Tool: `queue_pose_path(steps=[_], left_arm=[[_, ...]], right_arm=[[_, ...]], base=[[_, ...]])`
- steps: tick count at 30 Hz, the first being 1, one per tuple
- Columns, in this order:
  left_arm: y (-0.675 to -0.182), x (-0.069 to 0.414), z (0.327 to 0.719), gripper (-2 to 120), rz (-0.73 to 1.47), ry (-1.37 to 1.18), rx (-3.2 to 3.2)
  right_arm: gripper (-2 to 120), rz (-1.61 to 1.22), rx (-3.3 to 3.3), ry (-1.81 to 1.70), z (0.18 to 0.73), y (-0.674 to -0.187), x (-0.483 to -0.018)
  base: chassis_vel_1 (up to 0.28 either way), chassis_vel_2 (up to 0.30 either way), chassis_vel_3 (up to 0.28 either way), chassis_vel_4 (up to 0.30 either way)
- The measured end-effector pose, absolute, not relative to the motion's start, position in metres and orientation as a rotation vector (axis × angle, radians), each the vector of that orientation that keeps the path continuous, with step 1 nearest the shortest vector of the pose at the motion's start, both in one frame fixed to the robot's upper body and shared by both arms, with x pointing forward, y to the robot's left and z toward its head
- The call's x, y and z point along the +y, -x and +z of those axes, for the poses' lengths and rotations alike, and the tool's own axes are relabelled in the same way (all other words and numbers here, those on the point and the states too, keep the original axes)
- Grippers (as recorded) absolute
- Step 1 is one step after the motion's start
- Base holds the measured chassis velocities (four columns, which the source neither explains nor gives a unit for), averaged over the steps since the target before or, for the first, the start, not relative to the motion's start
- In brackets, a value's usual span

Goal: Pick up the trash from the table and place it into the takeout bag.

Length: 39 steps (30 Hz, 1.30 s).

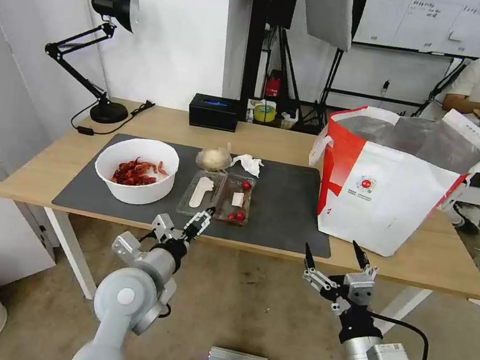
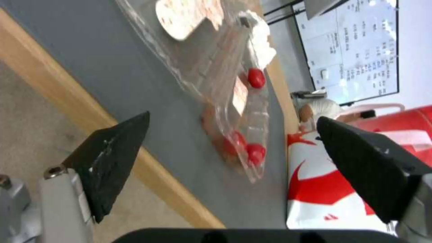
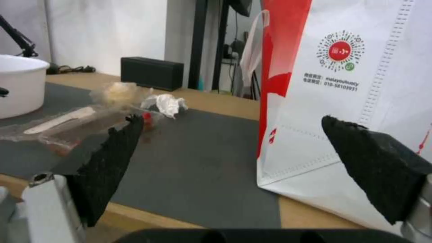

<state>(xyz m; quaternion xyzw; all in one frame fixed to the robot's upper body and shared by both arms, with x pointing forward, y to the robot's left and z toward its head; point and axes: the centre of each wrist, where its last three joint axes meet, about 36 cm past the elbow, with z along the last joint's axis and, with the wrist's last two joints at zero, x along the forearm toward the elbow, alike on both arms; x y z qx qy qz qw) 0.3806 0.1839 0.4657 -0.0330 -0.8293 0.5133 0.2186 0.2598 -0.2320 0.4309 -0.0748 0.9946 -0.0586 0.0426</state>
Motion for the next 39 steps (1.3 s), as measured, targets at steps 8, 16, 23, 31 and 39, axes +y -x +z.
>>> queue_pose_path(steps=[8, 16, 23, 31, 39], left_arm=[[-0.397, 0.191, 0.467, 100, 1.448, 0.054, -2.283], [-0.409, 0.184, 0.466, 100, 1.438, 0.052, -2.267], [-0.418, 0.174, 0.464, 100, 1.442, 0.060, -2.246], [-0.427, 0.168, 0.464, 100, 1.443, 0.050, -2.242], [-0.433, 0.161, 0.463, 100, 1.440, 0.019, -2.255]], right_arm=[[100, -0.182, 3.038, 0.224, 0.434, -0.258, -0.231], [100, -0.194, 3.036, 0.209, 0.436, -0.256, -0.235], [100, -0.193, 3.032, 0.207, 0.436, -0.259, -0.238], [100, -0.179, 3.037, 0.206, 0.431, -0.264, -0.239], [100, -0.172, 3.044, 0.206, 0.426, -0.266, -0.240]], base=[[0.000, 0.000, 0.000, 0.000], [0.000, 0.000, 0.000, 0.000], [0.000, 0.000, 0.000, 0.000], [0.000, 0.000, 0.000, 0.000], [0.000, 0.000, 0.000, 0.000]])
